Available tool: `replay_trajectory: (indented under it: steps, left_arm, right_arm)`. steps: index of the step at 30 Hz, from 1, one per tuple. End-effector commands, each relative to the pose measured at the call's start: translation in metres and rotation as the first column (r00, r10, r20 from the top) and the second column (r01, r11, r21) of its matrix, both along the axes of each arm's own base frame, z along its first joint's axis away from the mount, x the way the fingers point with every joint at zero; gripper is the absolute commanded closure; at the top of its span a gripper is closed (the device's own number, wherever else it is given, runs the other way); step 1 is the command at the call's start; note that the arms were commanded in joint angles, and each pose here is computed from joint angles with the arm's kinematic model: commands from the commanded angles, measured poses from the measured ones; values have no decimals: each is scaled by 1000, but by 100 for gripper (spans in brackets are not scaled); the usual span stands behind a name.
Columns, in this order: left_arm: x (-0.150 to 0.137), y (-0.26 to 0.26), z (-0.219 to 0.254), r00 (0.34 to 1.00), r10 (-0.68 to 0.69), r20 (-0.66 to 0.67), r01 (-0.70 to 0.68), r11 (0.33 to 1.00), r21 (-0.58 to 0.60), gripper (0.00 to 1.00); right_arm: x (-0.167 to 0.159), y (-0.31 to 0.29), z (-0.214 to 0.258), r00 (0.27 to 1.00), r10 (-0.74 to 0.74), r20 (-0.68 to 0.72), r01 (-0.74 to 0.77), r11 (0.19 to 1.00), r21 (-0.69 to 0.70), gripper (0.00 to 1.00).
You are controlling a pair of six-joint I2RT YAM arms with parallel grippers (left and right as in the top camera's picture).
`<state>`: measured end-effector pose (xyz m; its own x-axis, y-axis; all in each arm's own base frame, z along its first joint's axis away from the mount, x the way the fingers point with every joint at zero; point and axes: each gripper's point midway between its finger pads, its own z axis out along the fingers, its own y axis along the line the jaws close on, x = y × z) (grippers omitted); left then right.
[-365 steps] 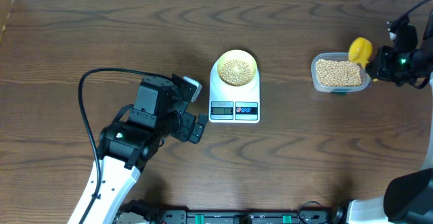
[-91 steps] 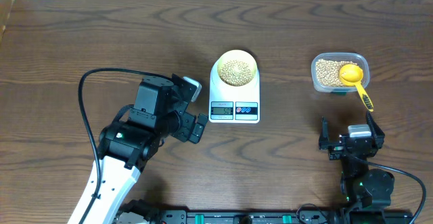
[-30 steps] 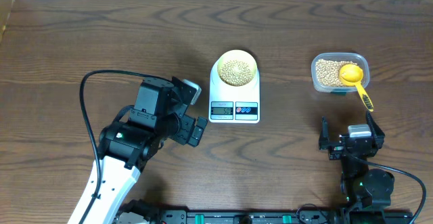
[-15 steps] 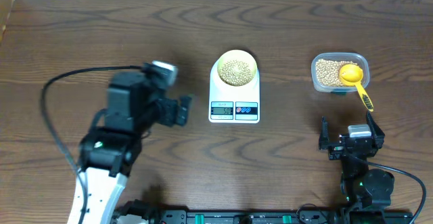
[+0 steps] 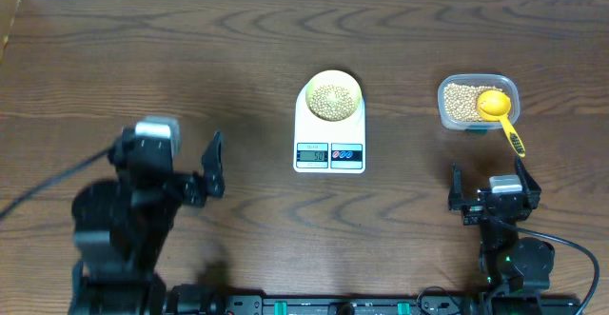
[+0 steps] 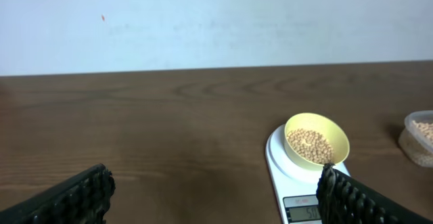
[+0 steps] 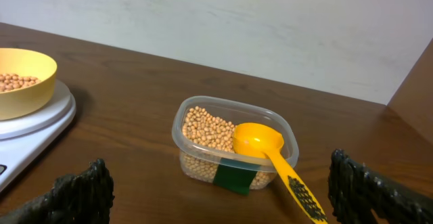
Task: Scoop item into bowl and weigh 50g on scale
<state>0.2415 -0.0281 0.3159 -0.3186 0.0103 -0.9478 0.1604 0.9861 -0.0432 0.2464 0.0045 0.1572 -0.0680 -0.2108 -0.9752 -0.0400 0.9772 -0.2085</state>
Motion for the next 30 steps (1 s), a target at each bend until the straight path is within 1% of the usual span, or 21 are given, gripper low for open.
replay_trajectory:
  steps: [1, 7, 13, 20, 30]
  left_arm:
    - [-13, 5, 1, 999, 24, 39, -24, 1000, -2, 2]
    - [-26, 4, 8, 996, 25, 90, -25, 1000, -8, 2]
    - [-35, 4, 2, 993, 52, 104, -42, 995, -91, 2]
    - [-37, 4, -4, 980, 52, 194, -34, 995, -95, 2]
    - [-42, 4, -10, 963, 51, 266, -26, 995, -96, 2]
  right_arm:
    - [0, -4, -1, 1000, -17, 0, 17, 1000, -6, 1]
    - [0, -4, -1, 1000, -17, 0, 17, 1000, -6, 1]
    - [0, -4, -1, 1000, -17, 0, 17, 1000, -6, 1]
    - [0, -4, -1, 1000, -17, 0, 17, 1000, -6, 1]
    - [0, -4, -1, 1000, -17, 0, 17, 1000, -6, 1]
